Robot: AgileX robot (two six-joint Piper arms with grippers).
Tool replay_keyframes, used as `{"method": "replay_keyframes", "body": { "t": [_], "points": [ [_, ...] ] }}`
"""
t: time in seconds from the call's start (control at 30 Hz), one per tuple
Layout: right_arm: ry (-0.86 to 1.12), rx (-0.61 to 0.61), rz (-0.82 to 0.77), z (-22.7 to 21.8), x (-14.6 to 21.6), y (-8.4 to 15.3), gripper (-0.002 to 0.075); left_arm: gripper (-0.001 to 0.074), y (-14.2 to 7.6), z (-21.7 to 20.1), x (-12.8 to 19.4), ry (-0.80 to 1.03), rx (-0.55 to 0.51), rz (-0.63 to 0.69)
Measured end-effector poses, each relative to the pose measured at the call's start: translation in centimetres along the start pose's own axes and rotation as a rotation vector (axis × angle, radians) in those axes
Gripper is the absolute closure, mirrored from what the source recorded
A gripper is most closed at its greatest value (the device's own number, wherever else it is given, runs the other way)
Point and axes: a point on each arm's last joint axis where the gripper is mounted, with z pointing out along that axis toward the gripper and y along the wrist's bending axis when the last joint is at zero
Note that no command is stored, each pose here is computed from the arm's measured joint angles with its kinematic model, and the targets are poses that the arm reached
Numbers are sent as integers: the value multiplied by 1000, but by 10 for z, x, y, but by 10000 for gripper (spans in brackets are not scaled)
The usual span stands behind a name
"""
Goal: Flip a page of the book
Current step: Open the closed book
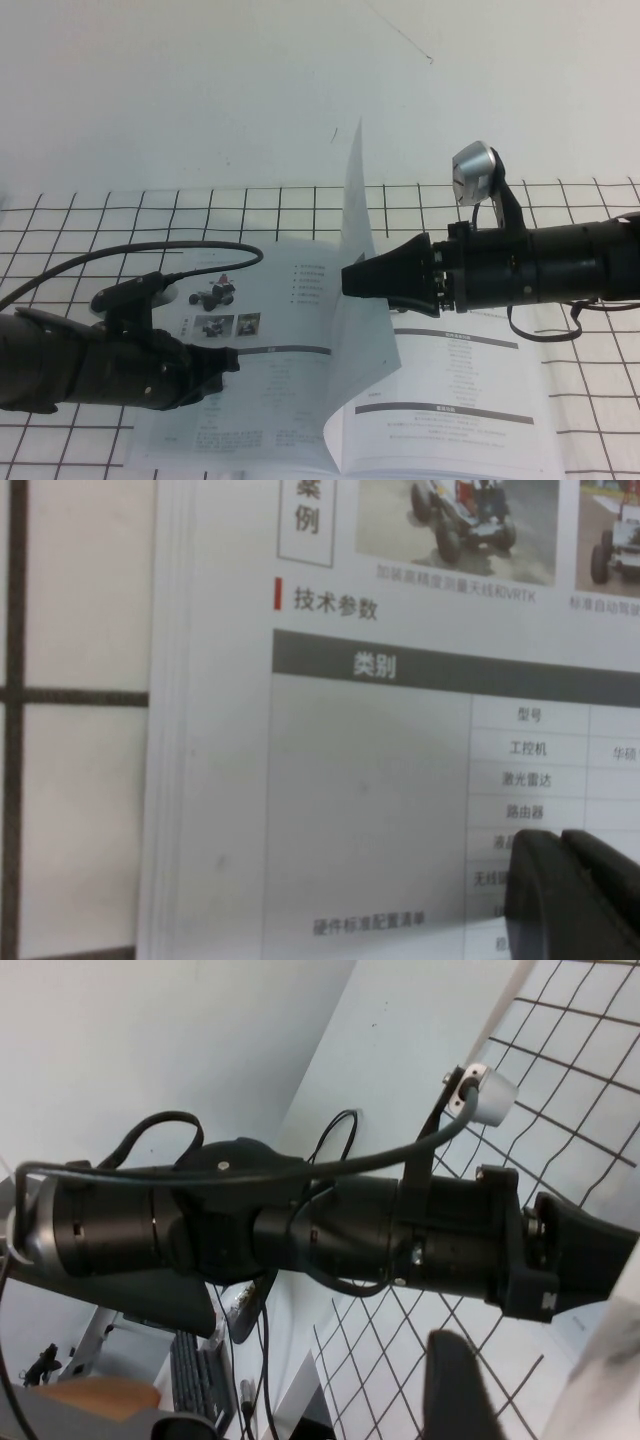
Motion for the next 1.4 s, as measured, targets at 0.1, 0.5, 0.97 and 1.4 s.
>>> {"method": "replay_keyframes", "body": {
  "t": [0.1, 0.5, 0.97, 1.4],
  "points": [
    [5, -3, -4, 2, 1, 1, 367, 737, 0, 0, 0, -2, 2, -13],
    [16, -69, -131, 17, -17, 37, 379, 737, -1, 1, 0, -2, 12, -20],
    [-17, 13, -173, 19, -23, 32, 400, 737, -1, 1, 0, 0, 16, -16],
    [-80, 201, -211, 17, -30, 16, 712, 737, -1, 1, 0, -1, 16, -11]
  ]
}}
